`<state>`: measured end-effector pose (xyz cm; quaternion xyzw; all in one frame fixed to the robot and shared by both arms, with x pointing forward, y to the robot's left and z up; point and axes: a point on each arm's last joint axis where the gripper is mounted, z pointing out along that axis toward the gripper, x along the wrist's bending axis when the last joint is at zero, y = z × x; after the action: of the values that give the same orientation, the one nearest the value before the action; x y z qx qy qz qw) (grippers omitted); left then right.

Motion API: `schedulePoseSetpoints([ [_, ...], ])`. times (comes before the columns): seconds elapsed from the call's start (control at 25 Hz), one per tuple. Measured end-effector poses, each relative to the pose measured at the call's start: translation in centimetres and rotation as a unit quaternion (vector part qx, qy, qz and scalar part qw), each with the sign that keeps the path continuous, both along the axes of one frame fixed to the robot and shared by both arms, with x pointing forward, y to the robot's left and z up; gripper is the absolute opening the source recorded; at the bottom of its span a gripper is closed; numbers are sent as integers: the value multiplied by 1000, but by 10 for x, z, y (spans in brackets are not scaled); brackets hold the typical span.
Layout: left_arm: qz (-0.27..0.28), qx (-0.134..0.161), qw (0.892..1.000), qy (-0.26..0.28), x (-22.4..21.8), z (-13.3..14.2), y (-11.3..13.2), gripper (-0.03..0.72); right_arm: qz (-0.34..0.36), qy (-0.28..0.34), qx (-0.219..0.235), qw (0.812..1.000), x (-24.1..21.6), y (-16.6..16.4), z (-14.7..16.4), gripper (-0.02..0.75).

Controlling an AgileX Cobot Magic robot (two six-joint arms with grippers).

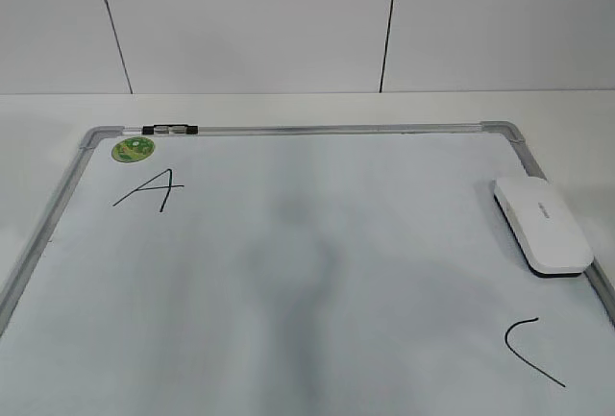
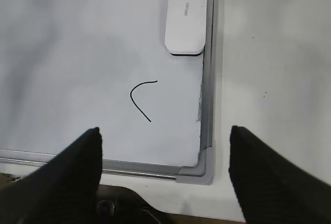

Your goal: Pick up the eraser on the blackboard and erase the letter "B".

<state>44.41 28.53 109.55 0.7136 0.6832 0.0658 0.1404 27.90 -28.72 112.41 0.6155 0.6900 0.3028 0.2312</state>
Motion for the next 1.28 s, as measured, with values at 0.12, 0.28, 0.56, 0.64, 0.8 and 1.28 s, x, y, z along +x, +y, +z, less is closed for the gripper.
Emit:
schedulePoseSetpoints([
  [0.12,0,-1,1000,-23,-26,4,1,235,0,-21,1,1000,-16,0,-7,586],
  [0.28,0,-1,999,-52,-61,3,2,235,0,-19,1,1000,-24,-1,-24,586],
  [0.56,0,4,991,-132,-119,3,5,235,-1,-13,1,1000,-32,-1,-54,585],
  [0.64,1,8,986,-164,-136,4,7,235,-2,-30,2,1000,-36,-1,-61,585],
  [0.8,4,19,974,-226,-167,3,10,235,-6,-54,-7,998,-44,-3,-70,585],
  [1.28,9,25,948,-316,-218,-36,14,236,-32,-107,-57,992,-51,-13,-73,585],
])
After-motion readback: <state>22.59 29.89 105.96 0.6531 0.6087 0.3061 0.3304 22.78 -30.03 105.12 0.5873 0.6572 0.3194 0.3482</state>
